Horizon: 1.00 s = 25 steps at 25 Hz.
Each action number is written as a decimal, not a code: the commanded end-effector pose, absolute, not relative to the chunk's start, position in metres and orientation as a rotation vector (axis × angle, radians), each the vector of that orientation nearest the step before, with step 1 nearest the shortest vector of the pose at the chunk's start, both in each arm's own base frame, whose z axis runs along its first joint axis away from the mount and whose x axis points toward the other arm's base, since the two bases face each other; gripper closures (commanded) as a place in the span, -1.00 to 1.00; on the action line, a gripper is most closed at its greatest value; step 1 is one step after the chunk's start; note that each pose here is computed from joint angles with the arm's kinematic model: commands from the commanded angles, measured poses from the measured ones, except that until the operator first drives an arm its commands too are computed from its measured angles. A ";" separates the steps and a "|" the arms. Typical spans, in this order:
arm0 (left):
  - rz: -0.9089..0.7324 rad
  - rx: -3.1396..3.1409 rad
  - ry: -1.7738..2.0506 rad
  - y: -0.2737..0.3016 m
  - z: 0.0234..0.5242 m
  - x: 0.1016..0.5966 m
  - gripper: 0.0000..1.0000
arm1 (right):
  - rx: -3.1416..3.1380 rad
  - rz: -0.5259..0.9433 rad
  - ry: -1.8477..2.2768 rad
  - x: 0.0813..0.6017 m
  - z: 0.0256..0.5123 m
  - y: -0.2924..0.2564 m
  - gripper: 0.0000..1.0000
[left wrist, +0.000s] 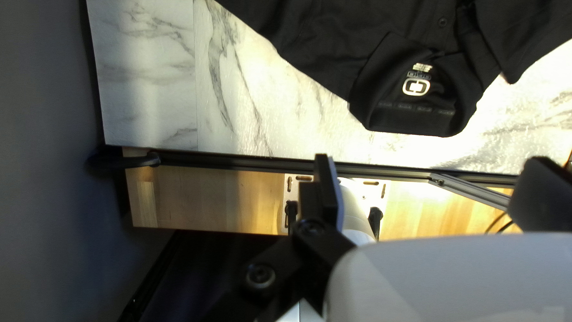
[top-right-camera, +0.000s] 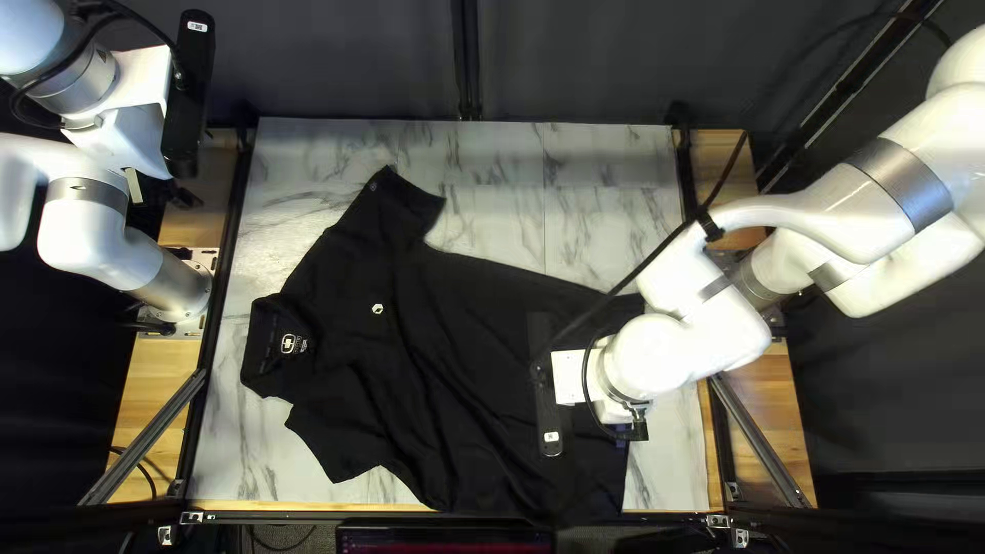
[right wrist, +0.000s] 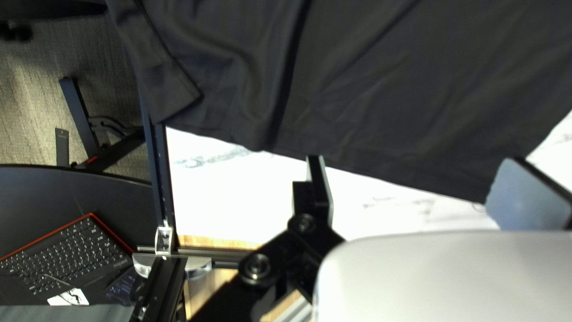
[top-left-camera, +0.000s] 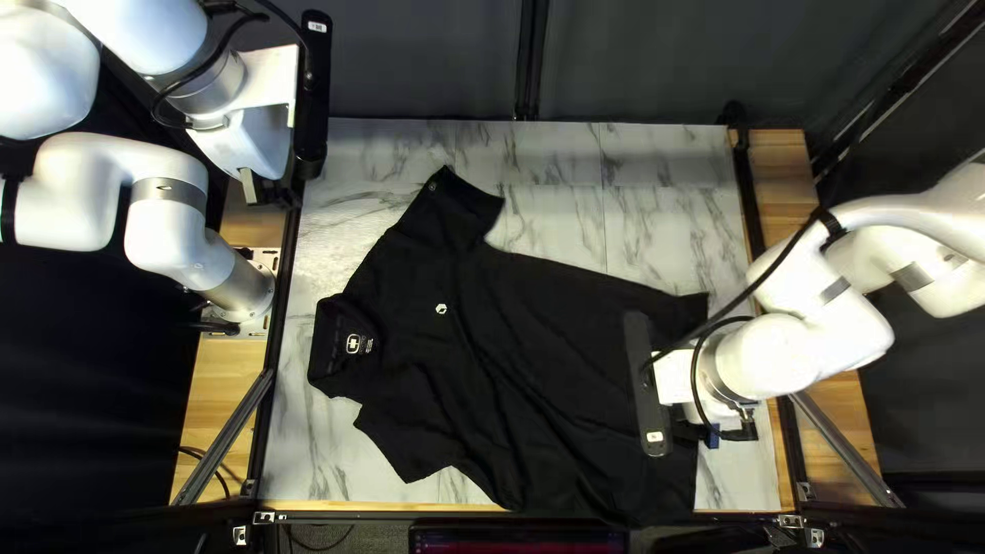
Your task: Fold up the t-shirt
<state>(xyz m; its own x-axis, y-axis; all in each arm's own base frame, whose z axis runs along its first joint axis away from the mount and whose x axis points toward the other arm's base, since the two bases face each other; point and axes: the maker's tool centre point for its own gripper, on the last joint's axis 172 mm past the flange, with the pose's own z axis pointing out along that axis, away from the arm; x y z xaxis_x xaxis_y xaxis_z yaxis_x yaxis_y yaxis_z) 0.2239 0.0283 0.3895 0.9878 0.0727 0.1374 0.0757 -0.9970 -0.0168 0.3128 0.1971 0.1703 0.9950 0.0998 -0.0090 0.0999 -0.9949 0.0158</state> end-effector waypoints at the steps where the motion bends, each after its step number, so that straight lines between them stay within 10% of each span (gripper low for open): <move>1: -0.214 -3.110 -0.116 0.028 0.389 0.224 -1.00 | 3.151 0.008 0.109 0.284 0.149 0.140 -1.00; 8: -0.214 -3.110 -0.116 0.028 0.389 0.224 -1.00 | 3.218 0.053 0.000 0.203 0.090 0.059 -1.00; 25: -0.214 -3.110 -0.116 0.028 0.389 0.224 -1.00 | 3.305 0.158 -0.171 0.222 0.067 0.007 -1.00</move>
